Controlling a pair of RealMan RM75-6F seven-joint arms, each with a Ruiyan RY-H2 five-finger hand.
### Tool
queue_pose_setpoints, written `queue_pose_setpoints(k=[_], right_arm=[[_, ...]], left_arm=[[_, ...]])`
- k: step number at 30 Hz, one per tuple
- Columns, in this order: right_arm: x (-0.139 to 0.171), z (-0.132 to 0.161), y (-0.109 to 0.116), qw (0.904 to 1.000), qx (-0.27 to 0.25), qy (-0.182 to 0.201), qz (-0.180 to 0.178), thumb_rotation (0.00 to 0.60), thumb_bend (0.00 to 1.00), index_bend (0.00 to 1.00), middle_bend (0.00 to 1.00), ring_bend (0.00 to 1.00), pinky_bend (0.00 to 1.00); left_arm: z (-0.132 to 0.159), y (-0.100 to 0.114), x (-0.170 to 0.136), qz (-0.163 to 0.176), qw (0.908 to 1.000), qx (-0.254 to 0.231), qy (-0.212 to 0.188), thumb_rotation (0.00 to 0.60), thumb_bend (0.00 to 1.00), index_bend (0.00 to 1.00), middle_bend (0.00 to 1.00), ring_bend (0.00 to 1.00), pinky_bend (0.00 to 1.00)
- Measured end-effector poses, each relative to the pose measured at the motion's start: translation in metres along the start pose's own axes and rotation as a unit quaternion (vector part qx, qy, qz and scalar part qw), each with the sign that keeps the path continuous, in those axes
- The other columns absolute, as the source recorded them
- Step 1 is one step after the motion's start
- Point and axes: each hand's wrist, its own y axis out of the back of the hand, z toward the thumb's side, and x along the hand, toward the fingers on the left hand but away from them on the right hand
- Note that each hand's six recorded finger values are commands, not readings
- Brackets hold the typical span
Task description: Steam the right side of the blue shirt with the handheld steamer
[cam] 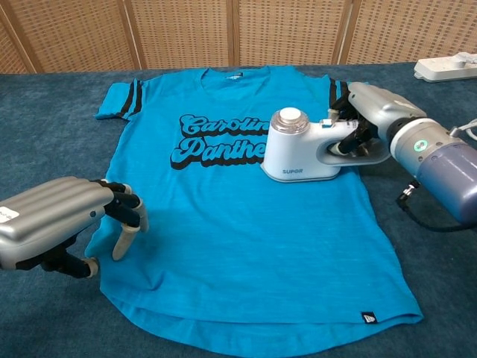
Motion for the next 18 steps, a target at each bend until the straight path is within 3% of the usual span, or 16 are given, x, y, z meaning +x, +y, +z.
queue_pose_setpoints(k=[13, 18], right_arm=[[0.029, 0.036, -0.015, 0.9976, -0.014, 0.058, 0.034, 0.600, 0.37, 0.66, 0.68, 0.67, 0.57], [0.033, 0.038, -0.014, 0.9974, -0.009, 0.062, 0.036, 0.600, 0.37, 0.66, 0.68, 0.67, 0.57]], left_arm=[[-0.002, 0.000, -0.002, 0.001, 1.0000, -0.001, 0.002, 0.600, 0.42, 0.65, 0.37, 0.23, 0.22], [-0.002, 0.000, -0.003, 0.001, 1.0000, -0.002, 0.002, 0.600, 0.42, 0.65, 0.37, 0.23, 0.22]])
